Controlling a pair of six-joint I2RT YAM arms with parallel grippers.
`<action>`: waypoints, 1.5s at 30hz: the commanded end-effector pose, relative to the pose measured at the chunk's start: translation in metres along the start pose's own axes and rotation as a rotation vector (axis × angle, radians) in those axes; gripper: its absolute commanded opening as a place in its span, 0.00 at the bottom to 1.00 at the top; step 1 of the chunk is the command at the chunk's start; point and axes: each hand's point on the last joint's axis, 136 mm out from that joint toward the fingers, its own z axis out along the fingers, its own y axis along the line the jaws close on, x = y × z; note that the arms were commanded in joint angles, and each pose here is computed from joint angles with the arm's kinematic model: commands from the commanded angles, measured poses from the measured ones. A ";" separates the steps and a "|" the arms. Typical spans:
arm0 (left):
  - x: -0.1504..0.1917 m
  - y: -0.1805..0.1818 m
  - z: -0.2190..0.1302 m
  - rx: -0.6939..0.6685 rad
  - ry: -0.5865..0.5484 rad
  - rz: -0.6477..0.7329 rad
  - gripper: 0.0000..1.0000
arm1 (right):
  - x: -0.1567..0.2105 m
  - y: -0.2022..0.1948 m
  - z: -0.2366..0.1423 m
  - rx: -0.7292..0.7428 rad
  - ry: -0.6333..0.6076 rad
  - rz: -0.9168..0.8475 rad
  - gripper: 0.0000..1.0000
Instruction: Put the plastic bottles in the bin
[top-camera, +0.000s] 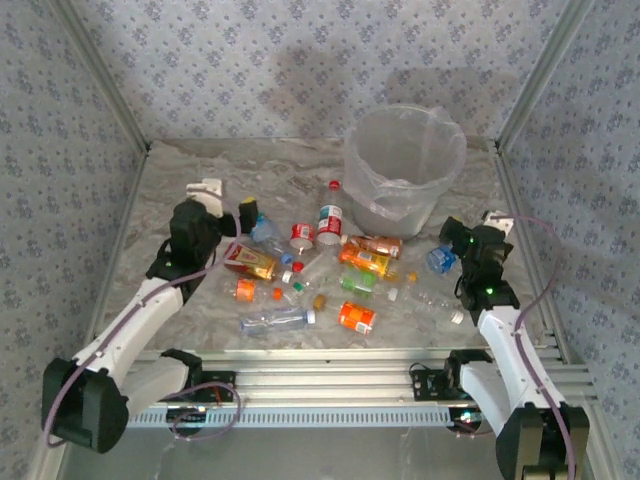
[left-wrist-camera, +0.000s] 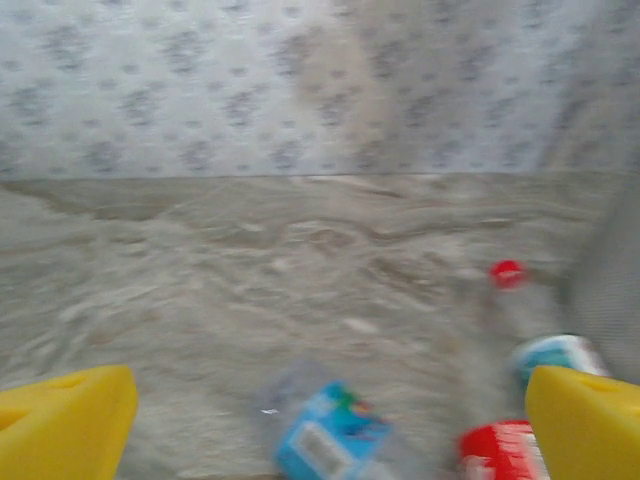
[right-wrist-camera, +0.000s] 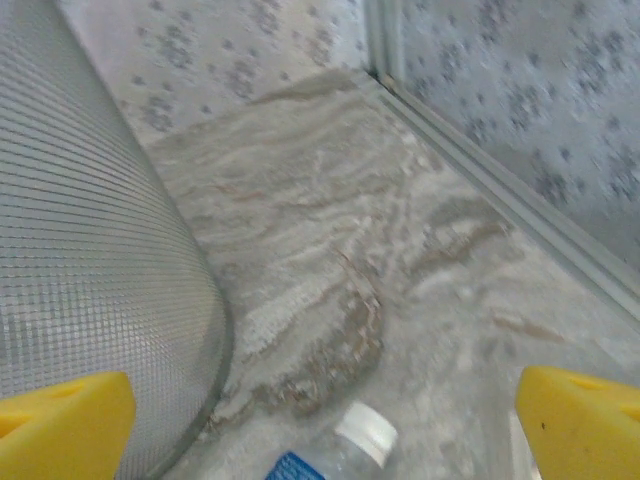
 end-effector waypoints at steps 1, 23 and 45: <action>-0.007 -0.048 -0.015 0.125 0.108 0.006 1.00 | 0.037 -0.022 -0.017 0.120 0.199 0.095 1.00; -0.041 -0.196 -0.044 0.763 0.183 0.339 1.00 | 0.078 0.017 -0.029 0.001 0.542 0.331 0.88; 0.004 -0.207 -0.061 0.720 0.175 0.427 0.99 | 0.109 0.007 0.025 0.078 0.593 0.451 0.89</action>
